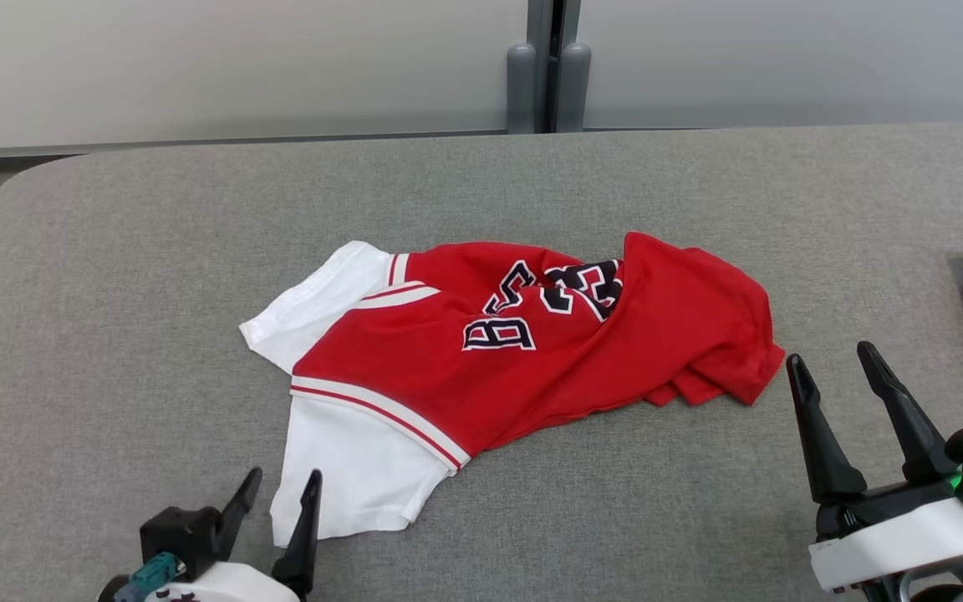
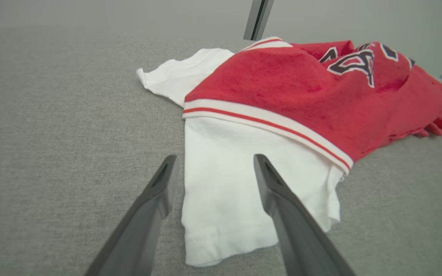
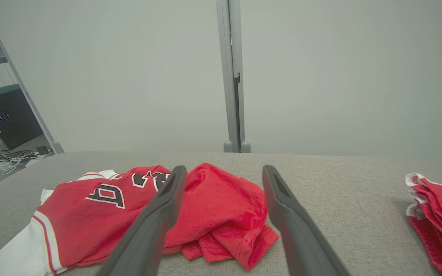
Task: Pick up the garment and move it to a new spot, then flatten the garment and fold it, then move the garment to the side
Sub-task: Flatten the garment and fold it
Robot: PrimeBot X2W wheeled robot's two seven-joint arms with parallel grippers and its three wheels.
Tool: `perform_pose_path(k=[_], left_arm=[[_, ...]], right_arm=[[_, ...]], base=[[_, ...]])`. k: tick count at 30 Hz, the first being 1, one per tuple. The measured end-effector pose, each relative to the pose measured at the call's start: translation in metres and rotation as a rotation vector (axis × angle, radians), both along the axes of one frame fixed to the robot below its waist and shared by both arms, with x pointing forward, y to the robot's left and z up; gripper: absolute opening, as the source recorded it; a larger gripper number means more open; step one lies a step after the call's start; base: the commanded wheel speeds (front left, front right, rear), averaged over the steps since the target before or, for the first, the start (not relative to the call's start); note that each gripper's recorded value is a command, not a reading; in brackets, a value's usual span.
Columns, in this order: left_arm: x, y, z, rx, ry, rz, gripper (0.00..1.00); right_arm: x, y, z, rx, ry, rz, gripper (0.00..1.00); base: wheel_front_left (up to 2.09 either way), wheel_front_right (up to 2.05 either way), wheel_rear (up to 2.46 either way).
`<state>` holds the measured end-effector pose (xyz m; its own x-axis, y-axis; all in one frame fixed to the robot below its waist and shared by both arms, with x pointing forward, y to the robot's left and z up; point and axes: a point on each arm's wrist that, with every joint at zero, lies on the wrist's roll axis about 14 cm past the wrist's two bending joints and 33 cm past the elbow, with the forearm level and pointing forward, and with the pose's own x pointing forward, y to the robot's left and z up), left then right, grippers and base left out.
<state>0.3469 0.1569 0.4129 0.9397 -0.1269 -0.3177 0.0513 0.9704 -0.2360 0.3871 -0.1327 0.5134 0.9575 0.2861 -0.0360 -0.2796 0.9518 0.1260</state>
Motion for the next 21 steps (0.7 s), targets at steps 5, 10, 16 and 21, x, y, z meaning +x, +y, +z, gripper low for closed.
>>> perform_pose_path(k=[5, 10, 16, 21], left_arm=[[-0.018, -0.002, -0.047, -0.032, 0.183, 0.004, 1.00], [-0.018, -0.003, -0.058, -0.057, 0.232, 0.003, 0.23], [-0.014, 0.000, -0.062, -0.060, 0.231, 0.010, 0.00], [-0.009, 0.001, -0.062, -0.062, 0.219, 0.019, 0.00]], right_arm=[[0.002, 0.000, -0.012, 0.009, 0.030, -0.004, 1.00], [0.002, -0.001, -0.016, 0.013, 0.040, -0.011, 1.00], [0.001, -0.012, -0.027, 0.015, 0.073, -0.047, 1.00], [-0.005, -0.024, -0.060, 0.016, 0.187, -0.081, 1.00]], base=[[0.00, 0.00, 0.00], [0.00, 0.00, 0.00], [0.00, 0.00, 0.00], [0.00, 0.00, 0.00]])
